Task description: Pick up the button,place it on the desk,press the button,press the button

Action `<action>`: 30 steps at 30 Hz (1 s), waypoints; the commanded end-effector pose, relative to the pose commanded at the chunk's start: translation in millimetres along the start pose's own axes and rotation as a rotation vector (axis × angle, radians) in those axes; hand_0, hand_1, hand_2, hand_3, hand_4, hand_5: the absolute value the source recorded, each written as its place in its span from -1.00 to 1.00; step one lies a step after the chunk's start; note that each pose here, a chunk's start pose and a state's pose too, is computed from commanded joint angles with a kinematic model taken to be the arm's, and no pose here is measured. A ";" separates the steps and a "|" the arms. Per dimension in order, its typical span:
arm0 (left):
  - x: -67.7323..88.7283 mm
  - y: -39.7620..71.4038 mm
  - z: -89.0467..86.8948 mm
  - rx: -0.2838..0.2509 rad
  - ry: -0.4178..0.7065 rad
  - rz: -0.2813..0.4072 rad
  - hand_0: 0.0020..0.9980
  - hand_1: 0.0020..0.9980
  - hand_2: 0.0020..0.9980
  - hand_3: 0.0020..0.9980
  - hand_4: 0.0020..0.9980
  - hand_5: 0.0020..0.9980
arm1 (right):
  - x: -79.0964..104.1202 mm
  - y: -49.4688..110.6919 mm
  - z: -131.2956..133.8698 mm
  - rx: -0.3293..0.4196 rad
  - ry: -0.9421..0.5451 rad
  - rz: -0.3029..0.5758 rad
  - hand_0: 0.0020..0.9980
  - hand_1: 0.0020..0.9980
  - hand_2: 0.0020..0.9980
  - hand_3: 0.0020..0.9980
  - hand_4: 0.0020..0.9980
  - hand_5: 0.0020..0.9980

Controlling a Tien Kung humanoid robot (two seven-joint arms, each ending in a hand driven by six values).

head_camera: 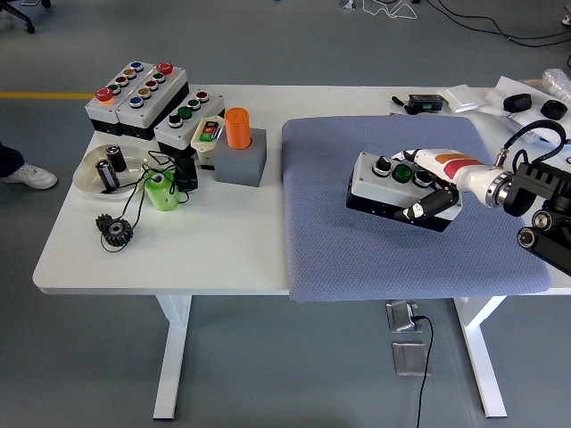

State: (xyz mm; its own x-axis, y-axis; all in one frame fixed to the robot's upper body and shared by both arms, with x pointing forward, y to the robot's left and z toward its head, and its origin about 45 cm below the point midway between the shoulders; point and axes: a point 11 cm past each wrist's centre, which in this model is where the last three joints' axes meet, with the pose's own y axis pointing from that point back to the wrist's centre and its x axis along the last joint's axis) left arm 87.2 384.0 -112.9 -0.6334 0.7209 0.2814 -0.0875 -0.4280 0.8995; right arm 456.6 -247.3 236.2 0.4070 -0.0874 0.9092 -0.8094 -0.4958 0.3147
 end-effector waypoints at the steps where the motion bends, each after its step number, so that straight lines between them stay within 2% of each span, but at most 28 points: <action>1: -0.1 0.0 0.1 0.000 0.001 0.000 0.31 0.41 0.45 0.04 -0.33 0.93 | -1.5 -0.4 -2.3 0.009 0.022 -0.013 -0.77 -0.86 -0.50 -0.10 -0.01 -0.95; 2: -0.3 0.1 0.1 0.000 0.001 0.000 0.31 0.41 0.45 0.04 -0.34 0.93 | -3.2 -0.7 -4.1 0.017 0.043 -0.025 -0.72 -0.82 -0.45 -0.09 -0.02 -0.94; 7: -0.2 0.1 -1.0 0.002 0.000 -0.001 0.31 0.41 0.45 0.04 -0.34 0.93 | -13.5 -3.2 -6.5 0.018 0.079 -0.051 -0.72 -0.82 -0.45 -0.09 -0.02 -0.94; 8: -0.4 0.1 -0.9 0.001 0.000 -0.001 0.31 0.41 0.45 0.04 -0.33 0.93 | -14.3 -3.9 -6.6 0.019 0.083 -0.047 -0.51 -0.71 -0.34 -0.07 -0.02 -0.94; 13: -2.2 0.4 0.5 -0.001 0.005 -0.005 0.31 0.41 0.45 0.04 -0.33 0.93 | -16.4 -6.2 -5.2 0.015 0.100 -0.040 -0.51 -0.71 -0.34 -0.07 -0.02 -0.94; 14: -2.4 0.5 0.7 -0.001 0.004 -0.005 0.31 0.41 0.45 0.04 -0.34 0.93 | -16.8 -6.2 -4.8 0.015 0.097 -0.037 -0.23 -0.54 -0.24 0.01 -0.02 -0.97; 19: -2.9 0.5 0.9 -0.001 0.003 -0.006 0.31 0.41 0.45 0.04 -0.34 0.93 | -18.8 -6.6 -4.9 0.022 0.102 -0.030 -0.23 -0.54 -0.24 0.01 -0.02 -0.97; 20: -2.9 0.5 0.9 -0.001 0.002 -0.006 0.32 0.41 0.45 0.04 -0.34 0.94 | -19.0 -6.6 -4.9 0.023 0.100 -0.029 -0.04 -0.26 -0.07 0.09 0.03 -1.00; 30: -4.4 0.8 2.2 -0.003 0.006 -0.009 0.32 0.41 0.45 0.04 -0.34 0.94 | -21.0 -7.5 -8.2 0.040 0.116 -0.036 0.00 -0.21 -0.04 0.11 0.04 -1.00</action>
State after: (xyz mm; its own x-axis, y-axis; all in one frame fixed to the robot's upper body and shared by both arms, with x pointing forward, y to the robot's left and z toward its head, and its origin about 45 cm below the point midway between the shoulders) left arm 91.6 381.8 -112.7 -0.6374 0.7212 0.2712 -0.0953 -0.4230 0.9011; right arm 450.6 -234.7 217.0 0.3817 0.0301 0.9238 -0.7770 -0.5308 0.3384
